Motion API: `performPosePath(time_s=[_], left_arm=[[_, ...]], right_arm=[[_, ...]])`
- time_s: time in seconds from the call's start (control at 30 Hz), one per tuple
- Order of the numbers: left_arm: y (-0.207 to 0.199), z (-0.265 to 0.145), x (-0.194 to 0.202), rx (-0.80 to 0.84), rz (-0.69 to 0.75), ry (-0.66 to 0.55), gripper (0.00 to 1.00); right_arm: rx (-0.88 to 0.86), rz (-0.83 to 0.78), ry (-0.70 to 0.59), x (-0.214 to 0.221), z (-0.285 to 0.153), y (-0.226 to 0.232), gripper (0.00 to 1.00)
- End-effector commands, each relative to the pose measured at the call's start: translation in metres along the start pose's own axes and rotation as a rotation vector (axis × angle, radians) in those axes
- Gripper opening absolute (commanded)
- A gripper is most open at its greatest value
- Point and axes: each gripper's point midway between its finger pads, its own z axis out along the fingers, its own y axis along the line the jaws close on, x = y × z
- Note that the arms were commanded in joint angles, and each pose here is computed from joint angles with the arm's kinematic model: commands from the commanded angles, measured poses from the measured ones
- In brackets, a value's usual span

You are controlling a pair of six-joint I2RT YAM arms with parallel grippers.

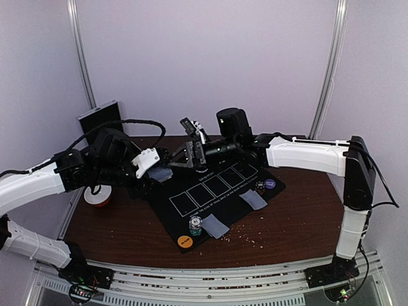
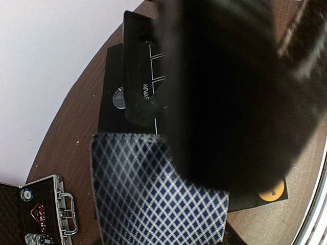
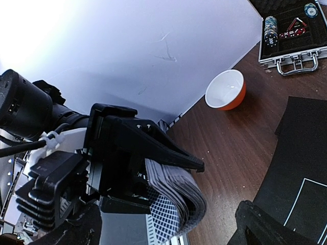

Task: Distribute texas hold em gaming equipment
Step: Pick up the poker card from the face-down deck piles.

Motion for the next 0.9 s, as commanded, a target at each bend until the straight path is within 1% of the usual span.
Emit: performPosePath(time_s=[0.0,0.07,0.17,0.23,0.37,0.43,0.7,0.87], left_arm=[[0.005,-0.002,-0.017,-0.009,-0.003,-0.047,0.44],[0.006,-0.002,-0.017,-0.011,-0.005,-0.046,0.44],[0.006,-0.003,-0.017,-0.014,-0.005,-0.049,0.44],[0.006,-0.003,-0.017,-0.011,-0.005,-0.05,0.44],[0.005,-0.002,-0.015,-0.009,-0.002,-0.045,0.43],[0.005,-0.002,-0.014,-0.011,-0.002,-0.044,0.41],[0.006,0.0,-0.008,-0.028,0.001,-0.024,0.41],[0.007,0.001,-0.006,-0.031,-0.003,-0.018,0.41]], right_arm=[[-0.013,-0.025,0.041,0.004,0.016,0.0,0.93],[0.007,-0.034,0.065,0.008,0.025,-0.005,0.9],[0.067,-0.029,0.087,0.011,0.031,-0.02,0.83],[0.101,-0.029,0.091,0.011,0.032,-0.027,0.76],[0.142,-0.032,0.099,0.012,0.031,-0.033,0.59],[0.17,-0.041,0.099,0.01,0.027,-0.036,0.54],[0.214,-0.037,0.107,0.012,0.012,-0.037,0.41],[0.233,-0.053,0.109,0.012,0.006,-0.034,0.39]])
